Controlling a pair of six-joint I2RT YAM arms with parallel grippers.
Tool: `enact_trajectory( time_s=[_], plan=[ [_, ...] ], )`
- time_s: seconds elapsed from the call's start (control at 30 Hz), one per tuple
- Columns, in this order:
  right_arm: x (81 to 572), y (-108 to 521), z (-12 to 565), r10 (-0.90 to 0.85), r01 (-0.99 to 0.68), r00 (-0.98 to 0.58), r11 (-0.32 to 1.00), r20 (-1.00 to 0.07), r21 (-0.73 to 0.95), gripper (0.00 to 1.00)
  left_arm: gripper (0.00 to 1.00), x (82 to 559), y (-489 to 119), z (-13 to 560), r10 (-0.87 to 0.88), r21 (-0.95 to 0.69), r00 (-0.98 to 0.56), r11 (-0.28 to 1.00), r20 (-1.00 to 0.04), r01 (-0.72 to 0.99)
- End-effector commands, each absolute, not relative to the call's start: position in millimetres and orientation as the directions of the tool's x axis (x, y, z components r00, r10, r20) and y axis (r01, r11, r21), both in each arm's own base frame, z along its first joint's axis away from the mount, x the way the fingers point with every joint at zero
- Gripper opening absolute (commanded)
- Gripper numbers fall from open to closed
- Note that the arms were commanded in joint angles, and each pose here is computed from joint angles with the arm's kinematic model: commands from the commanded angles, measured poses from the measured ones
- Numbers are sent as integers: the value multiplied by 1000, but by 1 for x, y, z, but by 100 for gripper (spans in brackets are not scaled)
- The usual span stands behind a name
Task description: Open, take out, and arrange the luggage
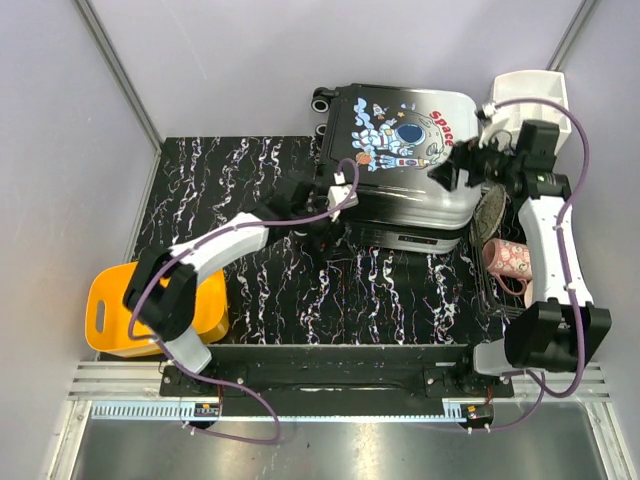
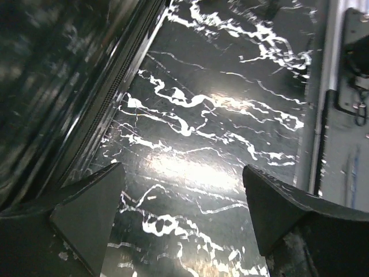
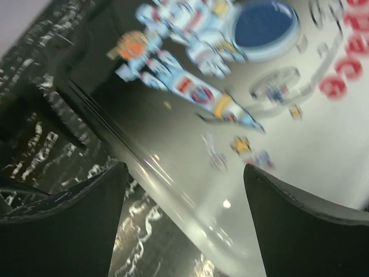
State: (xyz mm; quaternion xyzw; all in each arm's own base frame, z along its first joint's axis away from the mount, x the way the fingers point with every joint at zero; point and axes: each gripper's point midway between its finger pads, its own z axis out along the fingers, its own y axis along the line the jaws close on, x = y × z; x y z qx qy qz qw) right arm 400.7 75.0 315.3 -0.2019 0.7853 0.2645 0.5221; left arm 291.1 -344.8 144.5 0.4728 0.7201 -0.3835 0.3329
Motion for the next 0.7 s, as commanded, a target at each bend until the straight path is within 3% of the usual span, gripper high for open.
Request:
enact_trajectory(
  time_s=[0.0, 0.13, 0.2, 0.27, 0.4, 0.67],
  plan=[
    [383, 30, 282, -68, -513, -444, 837, -893, 192, 90, 89, 266, -309, 248, 346, -108, -135, 99, -928, 989],
    [404, 13, 279, 75, -385, -502, 872, -862, 300, 85, 92, 316, -245, 293, 238, -77, -172, 364, -956, 928],
    [414, 9, 285, 97, -365, -492, 879, -865, 306, 86, 97, 334, -230, 293, 325, 55, -80, 387, -942, 920],
    [429, 4, 289, 140, -326, -491, 886, -860, 331, 86, 98, 344, -214, 299, 445, 191, 25, 332, -895, 924],
    [448, -7, 287, 260, -206, -523, 885, -812, 417, 89, 99, 368, -200, 271, 572, 232, 75, 206, -817, 951],
    [465, -17, 281, 341, -114, -538, 877, -771, 467, 91, 99, 407, -213, 241, 631, 283, 169, 84, -757, 956]
  ],
)
